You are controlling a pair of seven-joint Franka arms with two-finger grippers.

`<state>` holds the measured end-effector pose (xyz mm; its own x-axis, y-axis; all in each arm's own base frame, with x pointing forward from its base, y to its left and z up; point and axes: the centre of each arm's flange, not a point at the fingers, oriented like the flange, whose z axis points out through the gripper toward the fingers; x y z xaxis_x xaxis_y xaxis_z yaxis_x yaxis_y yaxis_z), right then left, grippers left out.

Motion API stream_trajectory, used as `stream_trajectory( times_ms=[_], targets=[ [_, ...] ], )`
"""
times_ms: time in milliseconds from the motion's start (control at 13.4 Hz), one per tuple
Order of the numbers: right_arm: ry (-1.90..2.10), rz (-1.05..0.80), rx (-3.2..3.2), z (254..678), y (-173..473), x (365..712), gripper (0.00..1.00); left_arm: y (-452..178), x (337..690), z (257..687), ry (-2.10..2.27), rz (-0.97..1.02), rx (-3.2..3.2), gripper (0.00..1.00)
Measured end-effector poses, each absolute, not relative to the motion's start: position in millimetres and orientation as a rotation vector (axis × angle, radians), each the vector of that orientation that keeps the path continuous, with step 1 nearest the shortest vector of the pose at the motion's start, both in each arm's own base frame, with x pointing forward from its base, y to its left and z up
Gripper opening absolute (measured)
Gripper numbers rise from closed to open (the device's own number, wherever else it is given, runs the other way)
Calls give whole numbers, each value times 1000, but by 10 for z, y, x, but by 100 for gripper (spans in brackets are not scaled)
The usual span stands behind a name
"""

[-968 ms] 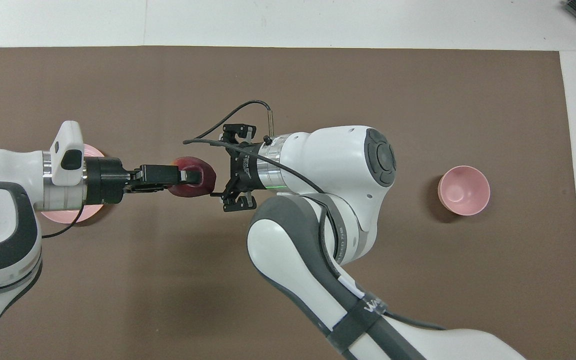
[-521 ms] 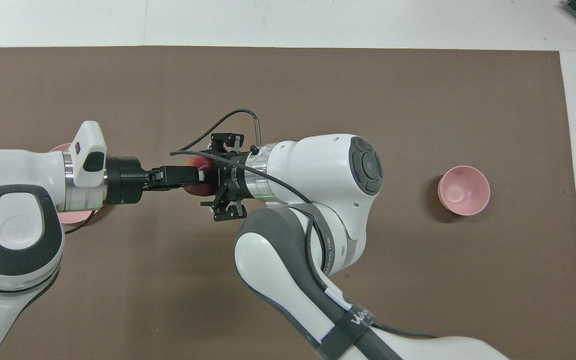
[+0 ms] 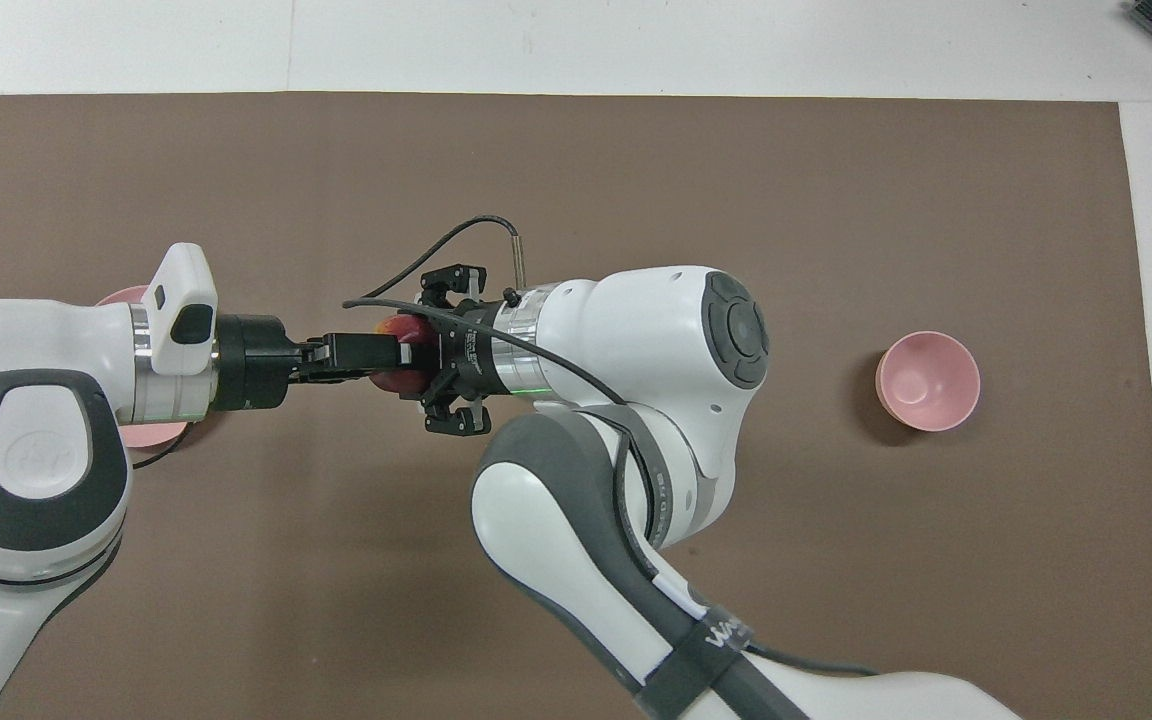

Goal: Move apple from plate to bowl

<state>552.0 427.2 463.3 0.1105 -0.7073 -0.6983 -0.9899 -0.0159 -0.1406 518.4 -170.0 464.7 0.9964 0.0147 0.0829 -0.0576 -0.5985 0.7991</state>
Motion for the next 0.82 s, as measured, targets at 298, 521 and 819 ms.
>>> stream_trajectory(
  times_ms=[298, 521, 819],
  targets=[
    [1654, 595, -1783, 4639, 4275, 5519, 76, -1713, 5211, 4730, 11, 86, 2216, 90],
    [1658, 594, -1781, 4636, 4250, 5537, 75, -1681, 5260, 4858, 16, 89, 2252, 94],
    [1668, 618, -1801, 4597, 4132, 5598, 75, -1509, 5286, 4902, -33, 86, 2327, 100]
  ],
)
